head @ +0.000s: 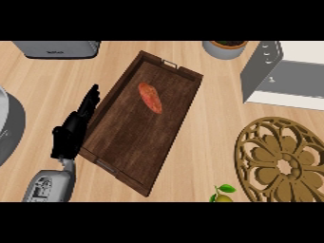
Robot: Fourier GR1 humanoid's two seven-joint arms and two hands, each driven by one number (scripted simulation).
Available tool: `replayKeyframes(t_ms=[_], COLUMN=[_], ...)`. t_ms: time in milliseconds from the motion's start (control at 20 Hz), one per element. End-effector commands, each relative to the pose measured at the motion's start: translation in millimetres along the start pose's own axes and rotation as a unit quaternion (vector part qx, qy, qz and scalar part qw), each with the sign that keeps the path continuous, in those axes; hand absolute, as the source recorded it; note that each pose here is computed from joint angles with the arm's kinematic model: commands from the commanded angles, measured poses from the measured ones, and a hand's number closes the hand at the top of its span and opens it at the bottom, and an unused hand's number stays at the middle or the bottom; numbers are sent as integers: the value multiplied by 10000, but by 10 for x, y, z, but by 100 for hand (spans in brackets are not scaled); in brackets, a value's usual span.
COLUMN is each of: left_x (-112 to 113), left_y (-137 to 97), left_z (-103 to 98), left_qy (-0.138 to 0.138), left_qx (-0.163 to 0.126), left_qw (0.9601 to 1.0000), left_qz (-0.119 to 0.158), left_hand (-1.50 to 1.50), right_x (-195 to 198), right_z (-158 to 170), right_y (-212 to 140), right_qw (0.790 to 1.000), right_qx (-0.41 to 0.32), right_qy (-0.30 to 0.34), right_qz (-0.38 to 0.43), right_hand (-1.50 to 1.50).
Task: Pick the croissant from the placemat and place it in the tiered shelf
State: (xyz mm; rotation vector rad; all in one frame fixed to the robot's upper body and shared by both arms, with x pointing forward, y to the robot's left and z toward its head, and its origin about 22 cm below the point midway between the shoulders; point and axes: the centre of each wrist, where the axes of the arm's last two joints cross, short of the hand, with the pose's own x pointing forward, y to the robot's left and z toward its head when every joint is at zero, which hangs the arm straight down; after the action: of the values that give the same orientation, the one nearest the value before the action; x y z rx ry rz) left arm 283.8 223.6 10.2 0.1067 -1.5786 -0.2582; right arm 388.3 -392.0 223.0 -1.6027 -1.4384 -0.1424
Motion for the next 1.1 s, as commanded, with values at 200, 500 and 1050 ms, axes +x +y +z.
replayKeyframes(t_ms=[200,500,1050], left_x=[159,7,107], left_y=[-98,-37,86], left_z=[16,-62,110], left_qy=[-8,90,49], left_qx=[-7,11,29], left_qw=[10000,10000,10000], left_qz=[38,-1,67], left_hand=[0,0,0], right_x=[13,108,73], right_z=[17,-145,-477], right_y=[-93,-353,-1244], right_qw=[9949,9891,9551], right_qx=[93,349,-802], right_qy=[358,256,865], right_qz=[-939,-1406,-2718], right_hand=[-150,-150,-150])
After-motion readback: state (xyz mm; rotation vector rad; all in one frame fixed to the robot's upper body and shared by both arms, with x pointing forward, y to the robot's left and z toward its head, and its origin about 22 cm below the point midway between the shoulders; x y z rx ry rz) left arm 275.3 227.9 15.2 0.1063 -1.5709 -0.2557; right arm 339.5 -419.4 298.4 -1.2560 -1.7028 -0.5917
